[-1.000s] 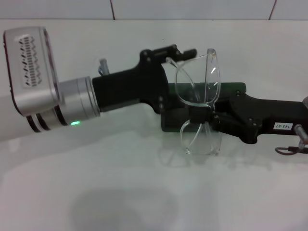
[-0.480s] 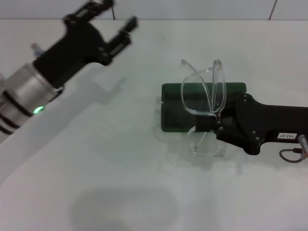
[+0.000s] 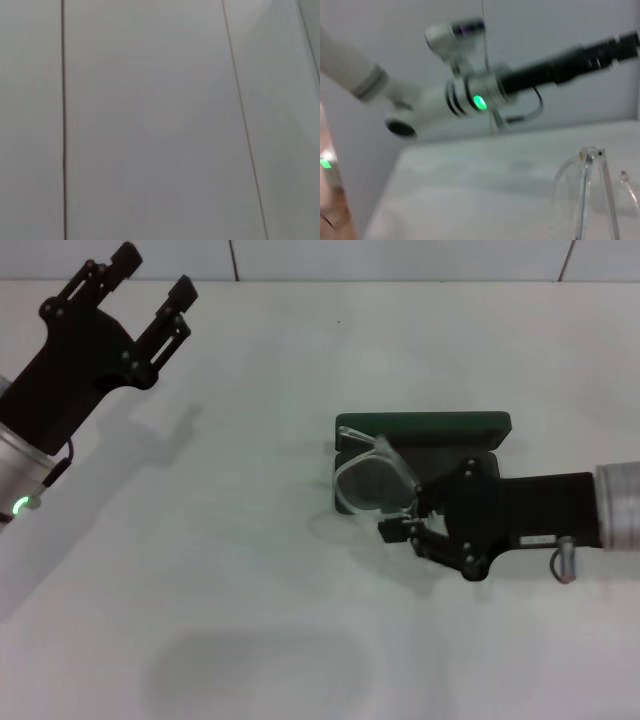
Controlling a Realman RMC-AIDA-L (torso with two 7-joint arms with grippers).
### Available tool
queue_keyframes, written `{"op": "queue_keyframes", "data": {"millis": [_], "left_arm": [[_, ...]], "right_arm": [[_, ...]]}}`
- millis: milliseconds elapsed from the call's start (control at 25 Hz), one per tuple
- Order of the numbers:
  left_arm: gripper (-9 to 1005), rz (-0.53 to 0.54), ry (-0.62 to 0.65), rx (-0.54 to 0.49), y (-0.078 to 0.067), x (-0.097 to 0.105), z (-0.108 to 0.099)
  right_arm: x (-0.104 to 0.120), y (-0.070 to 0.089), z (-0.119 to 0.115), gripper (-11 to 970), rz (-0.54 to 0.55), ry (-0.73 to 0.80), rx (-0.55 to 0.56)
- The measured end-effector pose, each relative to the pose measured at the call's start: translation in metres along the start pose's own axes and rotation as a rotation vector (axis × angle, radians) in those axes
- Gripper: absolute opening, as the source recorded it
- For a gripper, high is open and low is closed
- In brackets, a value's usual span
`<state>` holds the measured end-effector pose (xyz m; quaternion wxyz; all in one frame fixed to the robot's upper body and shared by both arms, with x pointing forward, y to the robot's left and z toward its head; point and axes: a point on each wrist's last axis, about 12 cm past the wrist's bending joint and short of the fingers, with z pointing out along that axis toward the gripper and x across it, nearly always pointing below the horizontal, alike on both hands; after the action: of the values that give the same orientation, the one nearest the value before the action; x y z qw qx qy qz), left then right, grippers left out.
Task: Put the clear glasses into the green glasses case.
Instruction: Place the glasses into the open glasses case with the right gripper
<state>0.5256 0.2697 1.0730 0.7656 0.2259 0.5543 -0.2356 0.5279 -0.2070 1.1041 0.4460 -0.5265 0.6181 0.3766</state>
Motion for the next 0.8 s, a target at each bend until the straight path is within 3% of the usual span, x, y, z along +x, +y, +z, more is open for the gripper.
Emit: {"op": "queue_keyframes", "data": {"millis": [280, 640, 800], "left_arm": [[639, -0.043, 0.018, -0.012, -0.002, 0.003, -0.009], [639, -0.076, 0.026, -0.020, 0.002, 0.003, -0.006], [638, -0.098, 0.045, -0.030, 0.004, 0.005, -0.002]], "right_arm": [[-0.011, 0.007, 0.005, 120, -0.100, 0.136, 0.040], [-0.017, -0.006, 0.017, 119, -0.230, 0.221, 0.164], [-0.015, -0.003, 0.024, 119, -0.301, 0.261, 0.144]]}}
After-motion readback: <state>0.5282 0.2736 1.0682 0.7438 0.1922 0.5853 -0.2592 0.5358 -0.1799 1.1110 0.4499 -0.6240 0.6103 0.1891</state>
